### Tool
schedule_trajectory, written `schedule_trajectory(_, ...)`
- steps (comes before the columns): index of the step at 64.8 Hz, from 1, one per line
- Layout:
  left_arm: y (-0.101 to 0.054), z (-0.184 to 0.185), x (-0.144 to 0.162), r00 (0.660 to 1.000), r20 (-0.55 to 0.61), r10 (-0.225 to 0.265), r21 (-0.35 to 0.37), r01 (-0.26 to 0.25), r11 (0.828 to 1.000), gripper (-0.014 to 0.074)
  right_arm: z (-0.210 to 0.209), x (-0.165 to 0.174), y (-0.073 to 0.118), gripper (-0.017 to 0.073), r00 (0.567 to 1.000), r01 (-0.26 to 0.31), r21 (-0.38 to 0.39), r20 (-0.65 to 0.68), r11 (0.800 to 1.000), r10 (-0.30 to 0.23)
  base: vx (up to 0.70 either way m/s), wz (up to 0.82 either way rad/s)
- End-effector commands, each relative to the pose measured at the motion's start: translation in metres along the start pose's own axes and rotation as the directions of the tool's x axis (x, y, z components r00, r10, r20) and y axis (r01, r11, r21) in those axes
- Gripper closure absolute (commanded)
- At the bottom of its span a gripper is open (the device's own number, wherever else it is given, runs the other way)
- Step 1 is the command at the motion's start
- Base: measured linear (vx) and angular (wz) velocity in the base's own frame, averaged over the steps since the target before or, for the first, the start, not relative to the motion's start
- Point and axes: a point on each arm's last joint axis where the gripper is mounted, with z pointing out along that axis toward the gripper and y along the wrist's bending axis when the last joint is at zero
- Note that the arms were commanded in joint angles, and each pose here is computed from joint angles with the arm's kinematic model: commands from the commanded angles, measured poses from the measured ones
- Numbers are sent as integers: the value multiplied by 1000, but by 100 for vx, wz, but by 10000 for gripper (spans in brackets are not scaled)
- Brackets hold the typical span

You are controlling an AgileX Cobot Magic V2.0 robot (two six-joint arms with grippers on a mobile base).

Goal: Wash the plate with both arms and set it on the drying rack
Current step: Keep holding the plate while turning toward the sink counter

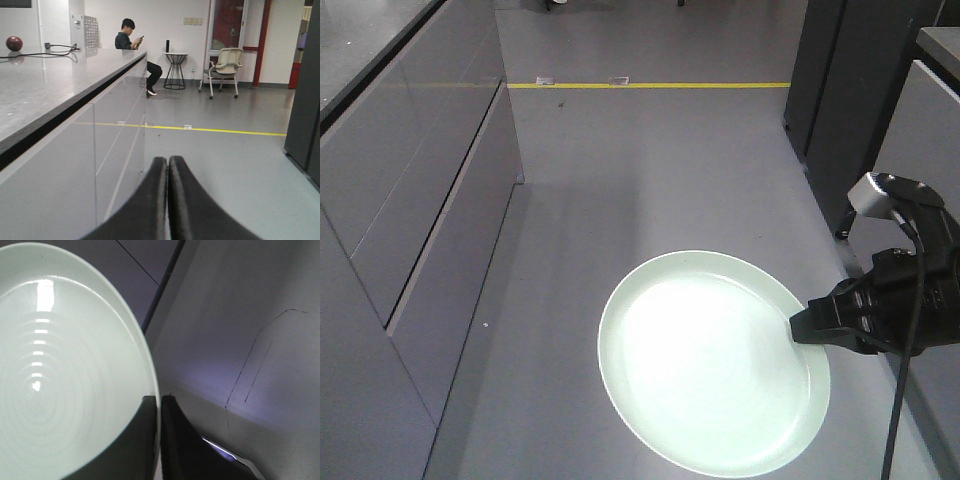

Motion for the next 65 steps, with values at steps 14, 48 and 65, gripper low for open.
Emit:
schedule_trajectory(14, -1, -3, -16, 994, 111, -11, 10, 10, 1000, 600, -10, -8, 8, 568, 997, 10, -23, 74, 1000, -8, 23, -15)
schedule_trajectory(48, -1, -3, -16, 994, 111, -11, 10, 10, 1000, 600, -10, -8, 8, 568, 997, 10, -23, 74, 1000, -8, 24, -15)
schedule_trajectory(65, -1, -3, -16, 994, 111, -11, 10, 10, 1000, 600, -10, -8, 8, 568, 997, 10, -23, 74, 1000, -8, 27, -8)
